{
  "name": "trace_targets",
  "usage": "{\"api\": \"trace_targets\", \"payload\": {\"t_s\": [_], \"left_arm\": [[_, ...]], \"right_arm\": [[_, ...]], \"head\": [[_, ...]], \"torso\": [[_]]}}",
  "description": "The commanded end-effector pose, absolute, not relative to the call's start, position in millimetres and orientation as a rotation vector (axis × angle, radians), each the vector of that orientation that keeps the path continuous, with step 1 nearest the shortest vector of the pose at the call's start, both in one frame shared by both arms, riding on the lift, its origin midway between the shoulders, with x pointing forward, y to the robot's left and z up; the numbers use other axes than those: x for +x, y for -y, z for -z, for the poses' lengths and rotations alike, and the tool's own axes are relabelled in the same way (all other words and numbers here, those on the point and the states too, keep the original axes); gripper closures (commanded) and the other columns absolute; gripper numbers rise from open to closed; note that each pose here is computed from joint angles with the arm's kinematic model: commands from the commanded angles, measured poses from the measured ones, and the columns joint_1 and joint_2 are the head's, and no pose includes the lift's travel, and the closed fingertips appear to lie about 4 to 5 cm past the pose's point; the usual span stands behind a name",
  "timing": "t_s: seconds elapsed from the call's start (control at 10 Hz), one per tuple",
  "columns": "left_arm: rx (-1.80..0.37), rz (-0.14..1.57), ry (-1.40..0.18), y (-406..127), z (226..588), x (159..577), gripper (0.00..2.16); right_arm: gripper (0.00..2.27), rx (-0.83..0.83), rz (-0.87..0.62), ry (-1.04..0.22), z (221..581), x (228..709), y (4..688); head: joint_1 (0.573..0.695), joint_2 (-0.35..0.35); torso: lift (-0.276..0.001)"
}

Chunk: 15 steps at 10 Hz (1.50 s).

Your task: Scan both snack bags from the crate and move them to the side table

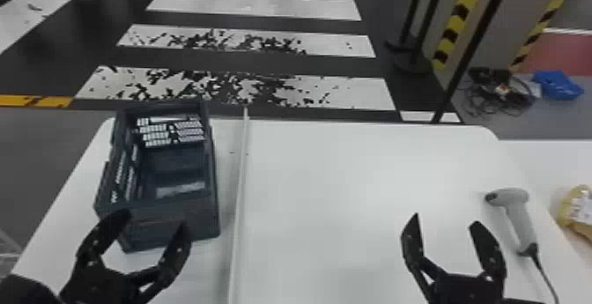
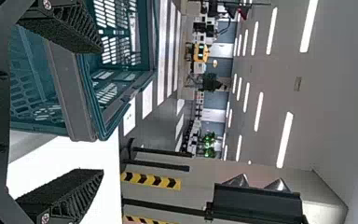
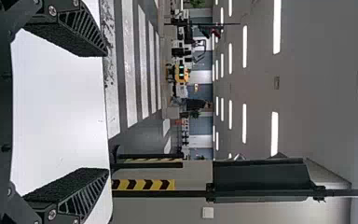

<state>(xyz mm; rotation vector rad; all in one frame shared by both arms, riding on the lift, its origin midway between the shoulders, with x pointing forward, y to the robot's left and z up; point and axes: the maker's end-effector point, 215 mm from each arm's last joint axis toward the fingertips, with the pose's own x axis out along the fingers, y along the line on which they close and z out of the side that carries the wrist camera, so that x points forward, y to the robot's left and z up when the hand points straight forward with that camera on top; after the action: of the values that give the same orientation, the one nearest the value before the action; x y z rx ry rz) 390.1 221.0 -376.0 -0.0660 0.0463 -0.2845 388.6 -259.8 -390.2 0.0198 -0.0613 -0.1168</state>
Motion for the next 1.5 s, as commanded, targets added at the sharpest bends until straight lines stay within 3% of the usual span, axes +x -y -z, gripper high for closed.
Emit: {"api": "trace_targets", "payload": {"t_s": [0.0, 1.4], "left_arm": [[-0.064, 0.276, -0.042, -224, 374, 391, 0.08], [-0.064, 0.237, -0.049, -237, 376, 384, 0.08]], "right_arm": [[0.12, 0.026, 0.107, 0.06, 392, 381, 254], [0.12, 0.051, 0.083, 0.06, 393, 377, 237]], "head": [[0.695, -0.058], [0.695, -0.008]], "torso": [[-0.099], [-0.099]]}}
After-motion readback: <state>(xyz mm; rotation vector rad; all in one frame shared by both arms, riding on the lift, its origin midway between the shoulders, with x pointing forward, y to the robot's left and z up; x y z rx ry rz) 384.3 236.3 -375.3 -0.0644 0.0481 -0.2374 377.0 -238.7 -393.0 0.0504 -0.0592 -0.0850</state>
